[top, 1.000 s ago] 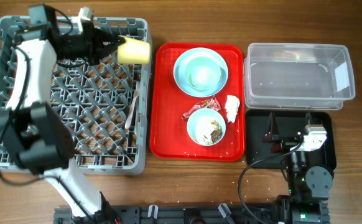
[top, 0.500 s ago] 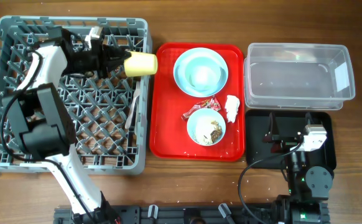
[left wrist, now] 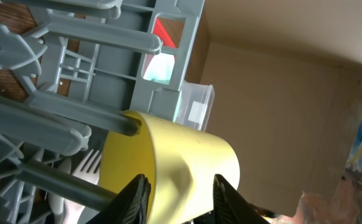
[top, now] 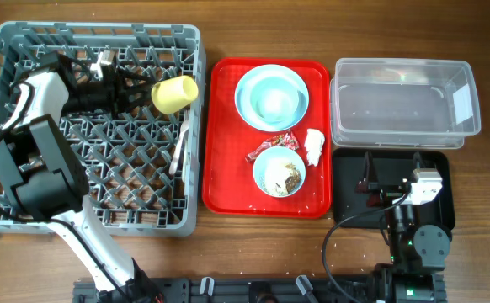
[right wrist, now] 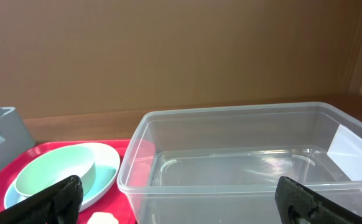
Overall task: Sort waste into correct bins and load items into the dishwasher rack
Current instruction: 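Carry the yellow cup to the rack and set it down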
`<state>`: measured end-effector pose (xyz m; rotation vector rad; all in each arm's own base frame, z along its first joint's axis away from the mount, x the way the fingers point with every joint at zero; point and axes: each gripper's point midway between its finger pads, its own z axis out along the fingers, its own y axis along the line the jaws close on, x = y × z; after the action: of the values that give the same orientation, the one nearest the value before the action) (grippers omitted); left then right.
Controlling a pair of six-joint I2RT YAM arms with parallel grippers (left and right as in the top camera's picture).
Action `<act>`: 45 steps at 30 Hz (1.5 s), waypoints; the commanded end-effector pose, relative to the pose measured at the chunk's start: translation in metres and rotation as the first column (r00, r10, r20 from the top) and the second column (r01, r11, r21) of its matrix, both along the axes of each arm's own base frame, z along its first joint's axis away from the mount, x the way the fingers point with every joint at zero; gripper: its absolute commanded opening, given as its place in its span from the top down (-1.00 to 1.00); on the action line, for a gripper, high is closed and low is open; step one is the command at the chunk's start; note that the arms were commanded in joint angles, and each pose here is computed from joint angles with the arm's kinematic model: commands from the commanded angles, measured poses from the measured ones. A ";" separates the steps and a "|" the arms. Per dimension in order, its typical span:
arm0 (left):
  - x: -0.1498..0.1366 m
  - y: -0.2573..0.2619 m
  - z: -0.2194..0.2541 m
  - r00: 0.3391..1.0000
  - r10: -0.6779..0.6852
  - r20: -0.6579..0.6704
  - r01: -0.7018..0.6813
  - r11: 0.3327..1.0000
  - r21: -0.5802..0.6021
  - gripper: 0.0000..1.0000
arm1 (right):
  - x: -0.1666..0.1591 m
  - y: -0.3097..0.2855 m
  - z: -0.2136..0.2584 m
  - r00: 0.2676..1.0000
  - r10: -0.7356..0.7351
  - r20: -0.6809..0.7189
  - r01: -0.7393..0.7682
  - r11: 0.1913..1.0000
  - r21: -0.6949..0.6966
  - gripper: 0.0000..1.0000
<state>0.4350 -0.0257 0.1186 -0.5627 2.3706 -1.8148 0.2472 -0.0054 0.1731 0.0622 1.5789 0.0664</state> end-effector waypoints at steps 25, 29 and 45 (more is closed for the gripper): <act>-0.028 -0.014 0.059 0.994 0.038 0.105 -0.112 0.412 0.904 0.88 | 0.000 -0.002 0.001 1.000 -0.007 0.005 0.007 1.000 0.000 -1.00; -0.020 -0.020 0.034 0.998 0.025 0.060 -0.065 0.410 0.910 0.89 | 0.000 -0.002 0.001 1.000 -0.007 0.005 0.007 1.000 -0.001 -1.00; -0.003 -0.032 0.089 0.973 0.037 0.230 -0.220 0.472 0.854 0.85 | 0.000 -0.002 0.001 1.000 -0.007 0.005 0.007 1.000 0.000 -1.00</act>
<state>0.4327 -0.0504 0.1226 -0.3900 2.7918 -0.2573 0.2472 -0.0054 0.1731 0.0622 1.5789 0.0664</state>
